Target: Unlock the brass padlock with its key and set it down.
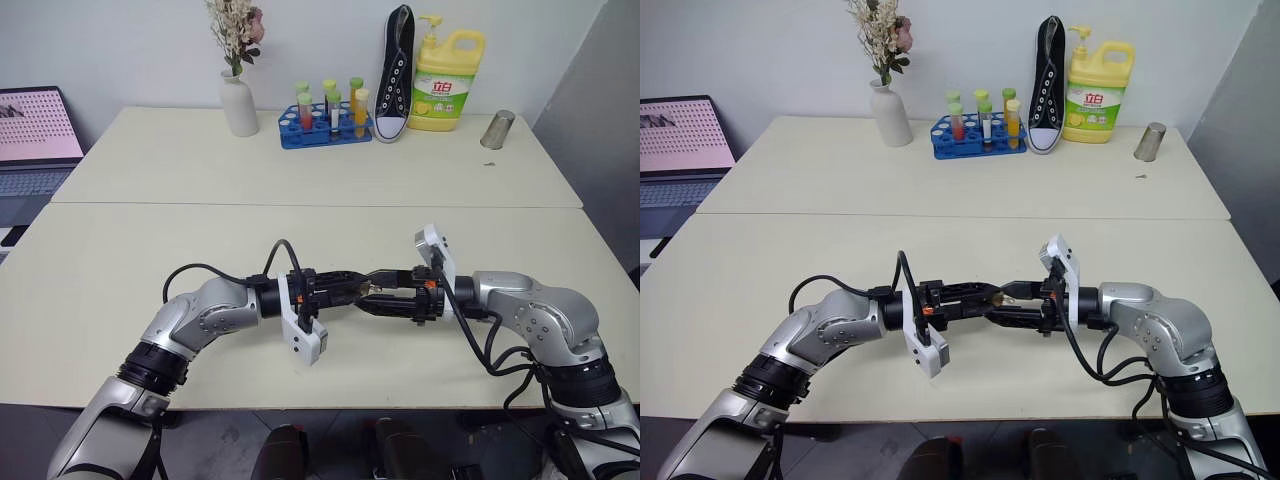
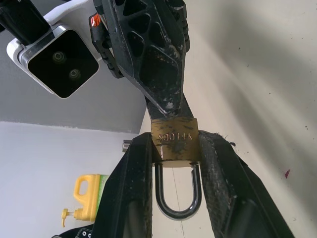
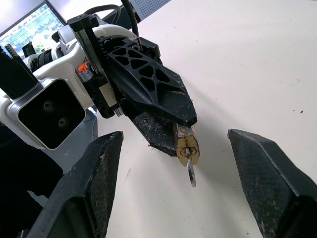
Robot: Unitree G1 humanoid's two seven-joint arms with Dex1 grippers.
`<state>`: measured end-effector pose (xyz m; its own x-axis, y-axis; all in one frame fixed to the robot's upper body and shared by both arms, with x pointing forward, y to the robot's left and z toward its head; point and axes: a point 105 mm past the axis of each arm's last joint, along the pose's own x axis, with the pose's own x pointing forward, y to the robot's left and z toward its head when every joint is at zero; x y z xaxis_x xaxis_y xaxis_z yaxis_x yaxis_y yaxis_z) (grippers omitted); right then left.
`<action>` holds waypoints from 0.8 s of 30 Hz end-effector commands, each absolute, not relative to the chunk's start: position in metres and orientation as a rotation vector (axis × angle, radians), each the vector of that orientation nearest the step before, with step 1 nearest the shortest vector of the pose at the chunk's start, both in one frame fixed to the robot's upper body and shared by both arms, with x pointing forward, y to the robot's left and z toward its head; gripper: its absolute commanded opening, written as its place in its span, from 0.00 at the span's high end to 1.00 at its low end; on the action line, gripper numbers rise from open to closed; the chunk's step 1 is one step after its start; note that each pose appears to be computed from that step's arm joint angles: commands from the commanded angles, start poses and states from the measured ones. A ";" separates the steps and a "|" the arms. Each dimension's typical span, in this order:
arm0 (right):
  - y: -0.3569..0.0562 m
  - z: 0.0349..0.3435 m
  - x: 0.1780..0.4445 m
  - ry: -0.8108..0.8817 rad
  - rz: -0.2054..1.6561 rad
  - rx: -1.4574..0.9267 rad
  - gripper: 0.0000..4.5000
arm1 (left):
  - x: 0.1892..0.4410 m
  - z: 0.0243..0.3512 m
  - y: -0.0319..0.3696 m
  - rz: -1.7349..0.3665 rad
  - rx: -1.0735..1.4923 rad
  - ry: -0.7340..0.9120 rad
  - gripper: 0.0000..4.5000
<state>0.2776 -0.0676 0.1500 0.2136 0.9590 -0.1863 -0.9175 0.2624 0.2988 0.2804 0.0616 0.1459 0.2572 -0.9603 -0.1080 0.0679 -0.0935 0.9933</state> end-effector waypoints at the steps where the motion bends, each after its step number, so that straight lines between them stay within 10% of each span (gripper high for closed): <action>1: -0.066 0.163 0.276 0.314 1.334 0.137 0.35 | 0.275 0.156 0.060 -1.097 1.342 -0.978 0.79; 9: -0.065 0.167 0.275 0.321 1.352 0.171 0.96 | 0.273 0.155 0.059 -1.102 1.339 -0.980 0.79; 21: -0.064 0.171 0.277 0.302 1.414 0.098 0.96 | 0.271 0.156 0.060 -1.122 1.278 -0.945 0.79; 24: -0.064 0.171 0.278 0.299 1.418 0.092 0.96 | 0.265 0.160 0.060 -1.147 1.219 -0.936 0.57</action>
